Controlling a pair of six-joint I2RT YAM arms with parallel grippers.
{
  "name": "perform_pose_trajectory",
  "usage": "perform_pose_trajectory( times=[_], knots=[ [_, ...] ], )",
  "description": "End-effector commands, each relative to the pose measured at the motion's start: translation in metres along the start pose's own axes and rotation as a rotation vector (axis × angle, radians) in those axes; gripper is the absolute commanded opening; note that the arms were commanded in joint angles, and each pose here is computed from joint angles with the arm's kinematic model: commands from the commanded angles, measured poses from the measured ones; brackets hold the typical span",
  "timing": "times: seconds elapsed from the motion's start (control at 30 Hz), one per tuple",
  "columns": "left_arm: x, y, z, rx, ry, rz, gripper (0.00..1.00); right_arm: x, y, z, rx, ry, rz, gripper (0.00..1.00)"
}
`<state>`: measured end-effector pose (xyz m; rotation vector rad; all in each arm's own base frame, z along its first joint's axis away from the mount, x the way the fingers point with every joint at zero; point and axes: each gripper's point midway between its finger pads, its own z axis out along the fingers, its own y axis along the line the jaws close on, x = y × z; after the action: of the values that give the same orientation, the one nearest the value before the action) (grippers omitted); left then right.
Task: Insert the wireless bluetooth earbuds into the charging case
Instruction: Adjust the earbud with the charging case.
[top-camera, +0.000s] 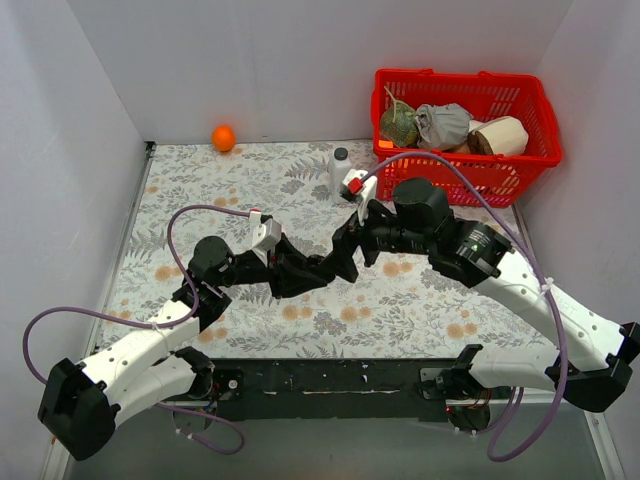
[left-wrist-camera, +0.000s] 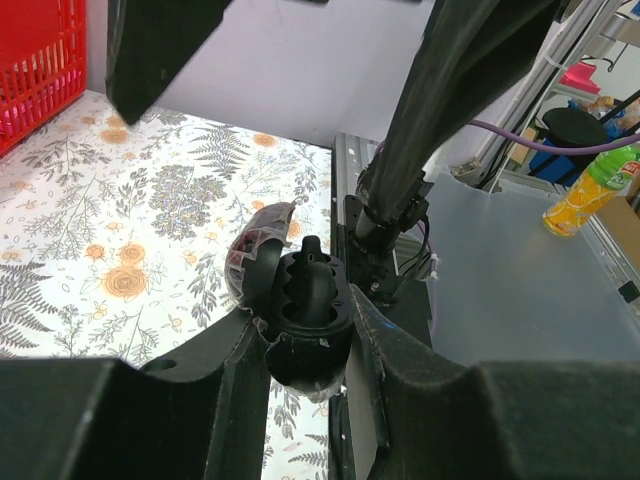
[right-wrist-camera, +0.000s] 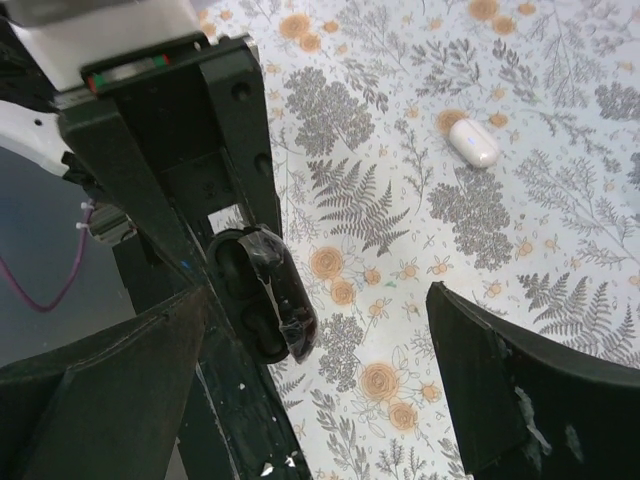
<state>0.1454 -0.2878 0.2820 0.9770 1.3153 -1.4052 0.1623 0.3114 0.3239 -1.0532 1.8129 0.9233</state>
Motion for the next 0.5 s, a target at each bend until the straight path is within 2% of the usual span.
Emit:
perform_pose_trajectory(
  times=[0.0,0.07,0.17,0.2,0.3,0.47],
  knots=[
    [-0.012,-0.002,0.0,-0.004,-0.032,0.049,0.0,-0.042,0.014,-0.028,-0.025,-0.115,-0.067,0.96],
    [-0.008,0.0,0.001,-0.005,-0.023,0.031,0.0,-0.047,0.024,-0.033,-0.072,-0.123,-0.104,0.93],
    [-0.003,0.0,0.002,0.008,-0.003,0.001,0.0,-0.047,0.032,-0.036,-0.112,-0.094,-0.108,0.77],
    [-0.002,0.0,0.003,0.014,0.0,0.0,0.0,-0.047,0.033,-0.036,-0.119,-0.082,-0.145,0.67],
    [-0.001,0.001,0.004,0.02,0.009,-0.007,0.0,-0.039,0.037,-0.033,-0.142,-0.026,-0.151,0.5],
    [-0.002,0.001,0.006,0.034,0.02,-0.013,0.0,-0.031,0.044,-0.027,-0.175,0.0,-0.16,0.49]
  ],
)
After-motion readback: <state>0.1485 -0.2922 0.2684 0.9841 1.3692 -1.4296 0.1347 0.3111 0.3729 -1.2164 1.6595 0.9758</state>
